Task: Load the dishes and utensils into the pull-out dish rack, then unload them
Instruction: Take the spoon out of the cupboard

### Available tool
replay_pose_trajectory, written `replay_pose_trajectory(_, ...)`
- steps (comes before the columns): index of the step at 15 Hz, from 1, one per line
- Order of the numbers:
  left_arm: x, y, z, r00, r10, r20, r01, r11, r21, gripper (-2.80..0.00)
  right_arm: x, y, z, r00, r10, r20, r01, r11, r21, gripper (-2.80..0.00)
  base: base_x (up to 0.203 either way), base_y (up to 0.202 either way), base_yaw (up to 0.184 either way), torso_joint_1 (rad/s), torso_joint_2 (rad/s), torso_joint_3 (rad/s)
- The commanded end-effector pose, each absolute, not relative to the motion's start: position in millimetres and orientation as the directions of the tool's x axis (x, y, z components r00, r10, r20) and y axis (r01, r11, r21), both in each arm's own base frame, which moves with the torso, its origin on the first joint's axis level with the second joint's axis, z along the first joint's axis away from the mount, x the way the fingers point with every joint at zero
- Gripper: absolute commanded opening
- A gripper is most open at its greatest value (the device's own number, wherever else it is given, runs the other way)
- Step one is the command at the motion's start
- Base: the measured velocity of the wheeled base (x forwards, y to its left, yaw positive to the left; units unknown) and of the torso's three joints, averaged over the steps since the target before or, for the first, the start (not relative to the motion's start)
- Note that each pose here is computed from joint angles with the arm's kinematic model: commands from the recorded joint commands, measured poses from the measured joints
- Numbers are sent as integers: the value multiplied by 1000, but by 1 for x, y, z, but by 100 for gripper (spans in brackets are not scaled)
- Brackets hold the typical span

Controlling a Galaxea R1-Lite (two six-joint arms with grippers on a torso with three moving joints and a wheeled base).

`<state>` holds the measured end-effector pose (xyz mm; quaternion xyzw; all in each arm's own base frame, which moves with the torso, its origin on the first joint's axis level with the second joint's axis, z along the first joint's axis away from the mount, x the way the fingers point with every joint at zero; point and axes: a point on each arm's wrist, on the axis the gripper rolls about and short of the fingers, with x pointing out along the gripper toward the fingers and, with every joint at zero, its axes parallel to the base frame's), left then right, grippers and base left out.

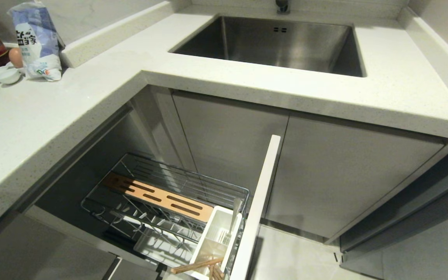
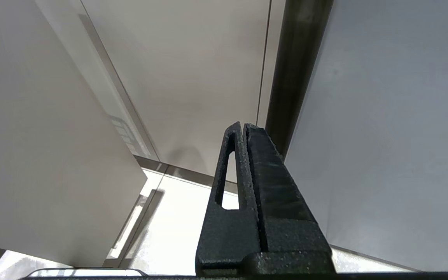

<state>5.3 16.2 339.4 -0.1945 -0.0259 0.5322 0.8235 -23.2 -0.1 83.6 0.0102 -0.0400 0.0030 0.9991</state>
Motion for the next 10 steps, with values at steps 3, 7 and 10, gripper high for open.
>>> replay_pose_trajectory(3, 11, 21, 318, 429, 889, -159, -848, 336, -410, -280, -21, 0, 76, 998, 6, 55, -7, 1000, 21, -280, 0, 0, 0, 0, 0, 0)
replay_pose_trajectory(7, 18, 26, 299, 477, 874, -89, -802, 392, -451, -280, -21, 0, 76, 998, 6, 55, -7, 1000, 20, -280, 0, 0, 0, 0, 0, 0)
replay_pose_trajectory(10, 23, 29, 283, 516, 854, -68, -774, 431, -465, -280, -21, 0, 76, 998, 6, 55, -7, 1000, 20, -280, 0, 0, 0, 0, 0, 0)
